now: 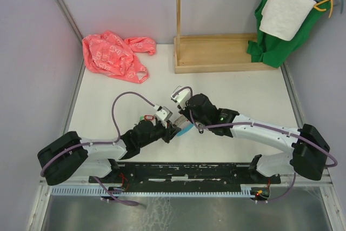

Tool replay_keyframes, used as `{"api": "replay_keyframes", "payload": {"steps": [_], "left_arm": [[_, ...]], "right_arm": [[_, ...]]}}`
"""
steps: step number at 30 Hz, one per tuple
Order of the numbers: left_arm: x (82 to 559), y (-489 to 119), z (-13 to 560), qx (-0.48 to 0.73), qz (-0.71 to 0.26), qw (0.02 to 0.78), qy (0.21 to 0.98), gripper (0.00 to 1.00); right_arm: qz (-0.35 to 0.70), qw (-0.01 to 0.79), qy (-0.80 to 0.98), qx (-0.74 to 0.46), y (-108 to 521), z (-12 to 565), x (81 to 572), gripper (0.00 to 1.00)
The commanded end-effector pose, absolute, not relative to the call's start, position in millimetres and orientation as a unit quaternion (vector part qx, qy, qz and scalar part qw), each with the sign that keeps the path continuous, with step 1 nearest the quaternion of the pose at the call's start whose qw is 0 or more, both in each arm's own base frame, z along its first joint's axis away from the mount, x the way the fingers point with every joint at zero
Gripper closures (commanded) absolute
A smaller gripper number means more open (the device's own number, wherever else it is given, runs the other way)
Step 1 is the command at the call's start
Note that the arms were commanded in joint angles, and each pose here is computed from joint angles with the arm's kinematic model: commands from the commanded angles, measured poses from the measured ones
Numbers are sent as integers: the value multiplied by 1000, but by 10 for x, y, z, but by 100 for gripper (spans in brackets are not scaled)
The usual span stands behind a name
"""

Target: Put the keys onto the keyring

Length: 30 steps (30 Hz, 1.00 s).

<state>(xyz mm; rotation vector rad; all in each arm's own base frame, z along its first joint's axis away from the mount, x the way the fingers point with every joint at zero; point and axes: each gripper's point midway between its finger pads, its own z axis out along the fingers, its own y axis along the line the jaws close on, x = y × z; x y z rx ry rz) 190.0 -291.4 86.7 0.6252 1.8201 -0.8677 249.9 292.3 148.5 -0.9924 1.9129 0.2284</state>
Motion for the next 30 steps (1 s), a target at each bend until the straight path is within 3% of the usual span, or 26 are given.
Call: {"api": "replay_keyframes", "payload": {"steps": [1,6,15,30], "left_arm": [[1991,-2899,1044,274,-334,523,735,84],[2027,-2829,1077,283,-309,530,737,90],[2029,-2836,1136,302,-294,524,740,93],[2028,-2877,1115,310,-286,521,742,93]], "right_arm": [[124,524,755,-375,3012,1929,2553,77],[144,534,743,-376,2958,2027,2471,63],[181,496,721,-449,2919,1770,2269,52],[237,516,742,-355,3058,1754,2422,56]]}}
